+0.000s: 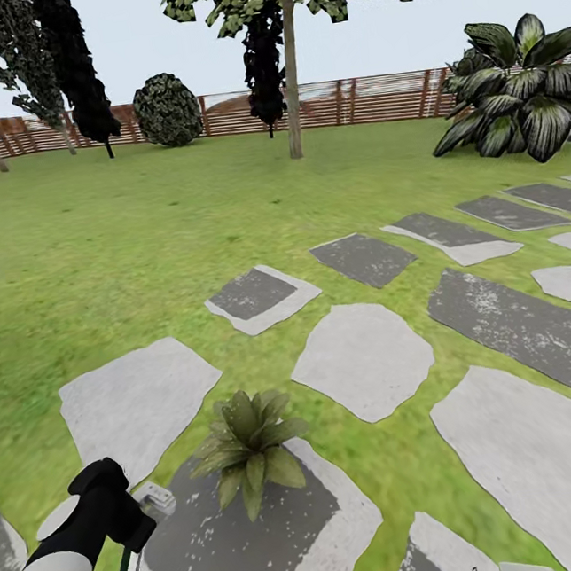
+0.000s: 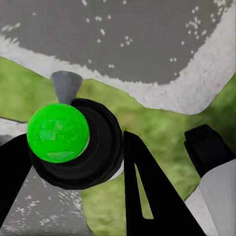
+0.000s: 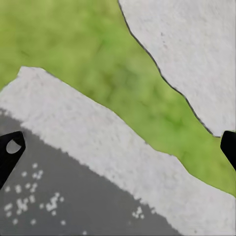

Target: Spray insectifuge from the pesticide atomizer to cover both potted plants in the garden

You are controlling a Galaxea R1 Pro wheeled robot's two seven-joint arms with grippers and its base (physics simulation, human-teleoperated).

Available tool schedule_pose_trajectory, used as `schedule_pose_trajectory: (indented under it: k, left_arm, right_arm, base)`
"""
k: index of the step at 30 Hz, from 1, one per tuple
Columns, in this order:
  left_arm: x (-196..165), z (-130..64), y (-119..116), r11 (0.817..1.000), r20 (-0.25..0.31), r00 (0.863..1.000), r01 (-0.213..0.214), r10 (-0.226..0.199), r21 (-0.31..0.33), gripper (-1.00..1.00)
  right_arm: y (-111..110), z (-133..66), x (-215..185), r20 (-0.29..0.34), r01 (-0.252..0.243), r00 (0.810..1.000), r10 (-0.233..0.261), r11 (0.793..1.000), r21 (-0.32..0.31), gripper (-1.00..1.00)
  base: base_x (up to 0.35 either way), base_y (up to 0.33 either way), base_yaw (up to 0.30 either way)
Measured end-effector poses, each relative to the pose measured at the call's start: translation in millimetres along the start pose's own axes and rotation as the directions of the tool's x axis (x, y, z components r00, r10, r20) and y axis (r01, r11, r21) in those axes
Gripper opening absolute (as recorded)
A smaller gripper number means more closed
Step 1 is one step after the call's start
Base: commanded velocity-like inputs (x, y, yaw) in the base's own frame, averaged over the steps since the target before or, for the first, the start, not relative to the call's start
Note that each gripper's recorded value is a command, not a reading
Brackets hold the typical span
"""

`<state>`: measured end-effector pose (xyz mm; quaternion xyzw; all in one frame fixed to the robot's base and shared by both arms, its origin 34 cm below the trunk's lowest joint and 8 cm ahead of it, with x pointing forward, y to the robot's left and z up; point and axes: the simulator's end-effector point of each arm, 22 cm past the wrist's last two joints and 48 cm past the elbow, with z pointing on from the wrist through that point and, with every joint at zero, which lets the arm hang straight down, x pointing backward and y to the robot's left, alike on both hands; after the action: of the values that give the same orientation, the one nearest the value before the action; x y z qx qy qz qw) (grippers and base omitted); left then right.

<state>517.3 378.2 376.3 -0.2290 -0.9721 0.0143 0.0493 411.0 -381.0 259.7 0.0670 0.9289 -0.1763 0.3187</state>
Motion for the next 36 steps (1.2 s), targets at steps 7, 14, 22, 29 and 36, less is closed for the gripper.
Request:
schedule_pose_trajectory:
  k: [7,14,22,29,36]
  left_arm:
    - [-17.7,-0.4,-14.6,1.000,0.024,1.000,-0.014,0.013,0.010,-1.00]
    - [-23.7,1.3,-24.2,0.999,0.050,0.999,-0.001,-0.001,0.042,-1.00]
    - [-37.0,0.8,-38.9,0.996,0.096,0.995,0.011,-0.020,0.090,-1.00]
    - [-51.4,0.9,-53.4,0.996,0.114,0.993,-0.009,-0.001,0.088,-1.00]
    - [-49.3,1.3,-36.7,1.000,0.105,0.994,-0.011,0.010,0.011,-1.00]
  right_arm:
    - [-1.3,0.2,0.1,0.000,0.001,1.000,-0.001,1.000,0.002,1.00]
    - [4.1,-1.4,2.7,-0.006,-0.006,1.000,0.006,1.000,-0.005,1.00]
    - [-4.1,0.3,2.7,-0.005,0.000,1.000,0.000,1.000,0.003,1.00]
    - [-11.9,1.8,0.4,0.007,0.011,1.000,-0.011,1.000,0.008,1.00]
    - [-3.3,-1.6,6.8,-0.004,0.006,1.000,-0.006,1.000,0.000,1.00]
  base:
    - [-0.001,0.000,0.072]
    - [0.000,-0.074,0.147]
    - [-0.002,-0.261,0.011]
    - [-0.066,-0.273,0.000]
    - [-0.164,-0.229,0.030]
